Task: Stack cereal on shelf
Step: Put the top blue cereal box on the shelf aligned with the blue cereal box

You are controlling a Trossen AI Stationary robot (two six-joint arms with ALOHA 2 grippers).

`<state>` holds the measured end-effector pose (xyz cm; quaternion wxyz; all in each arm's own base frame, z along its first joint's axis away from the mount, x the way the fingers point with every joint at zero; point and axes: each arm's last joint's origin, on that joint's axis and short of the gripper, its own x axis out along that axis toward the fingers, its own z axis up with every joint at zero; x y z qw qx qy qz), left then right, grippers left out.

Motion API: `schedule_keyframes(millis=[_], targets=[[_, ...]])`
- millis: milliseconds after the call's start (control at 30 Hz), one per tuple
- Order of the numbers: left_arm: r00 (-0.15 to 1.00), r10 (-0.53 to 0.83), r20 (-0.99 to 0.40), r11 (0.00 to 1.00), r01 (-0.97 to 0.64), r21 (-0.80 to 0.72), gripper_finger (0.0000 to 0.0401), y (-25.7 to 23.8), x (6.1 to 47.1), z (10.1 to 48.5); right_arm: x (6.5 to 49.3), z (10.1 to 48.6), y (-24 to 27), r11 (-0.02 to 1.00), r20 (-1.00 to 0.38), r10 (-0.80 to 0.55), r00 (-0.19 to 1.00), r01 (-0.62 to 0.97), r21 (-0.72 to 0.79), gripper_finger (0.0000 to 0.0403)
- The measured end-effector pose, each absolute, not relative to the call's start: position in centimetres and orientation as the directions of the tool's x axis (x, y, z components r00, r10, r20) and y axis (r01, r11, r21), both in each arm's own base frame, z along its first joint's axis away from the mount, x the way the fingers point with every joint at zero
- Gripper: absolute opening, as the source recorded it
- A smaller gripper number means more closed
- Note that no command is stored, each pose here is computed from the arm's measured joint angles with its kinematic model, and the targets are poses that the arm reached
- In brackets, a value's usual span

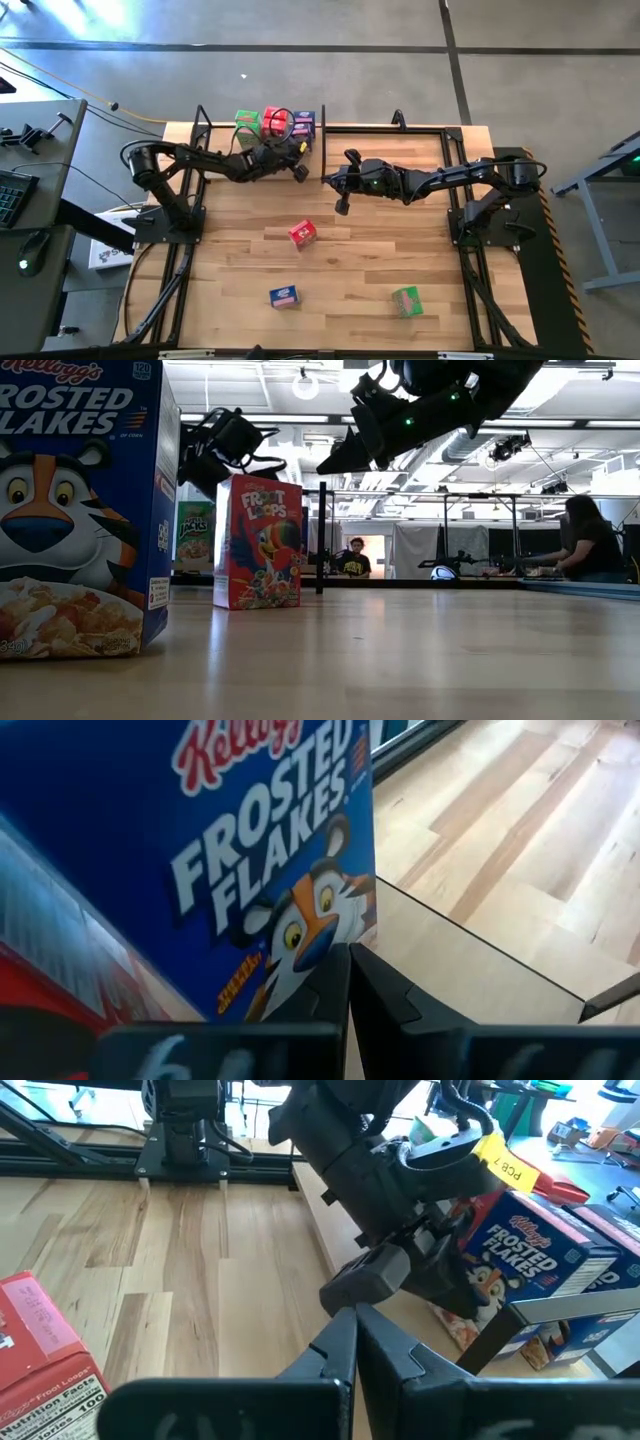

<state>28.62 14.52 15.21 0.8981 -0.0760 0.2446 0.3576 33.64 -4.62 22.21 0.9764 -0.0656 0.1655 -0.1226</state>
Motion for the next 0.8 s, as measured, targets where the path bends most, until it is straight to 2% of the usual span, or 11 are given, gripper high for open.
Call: schedule_keyframes(millis=[433, 667, 800], targets=[[0.610, 0.563, -0.558, 0.763, -0.643, 0.068, 0.0000, 12.7, 28.2, 16.1, 33.6, 22.2, -4.6, 0.961, -0.307, -0.261, 0.915, 0.218, -0.169, 0.0000], [0.509, 0.628, -0.589, 0.673, -0.735, 0.082, 0.0000, 12.5, 27.0, 16.8, 33.6, 22.2, -4.6, 0.961, -0.307, -0.261, 0.915, 0.218, -0.169, 0.0000], [0.493, 0.641, -0.588, 0.653, -0.753, 0.081, 0.0000, 13.2, 26.9, 16.6, 33.6, 22.2, -4.6, 0.961, -0.307, -0.261, 0.915, 0.218, -0.169, 0.0000]])
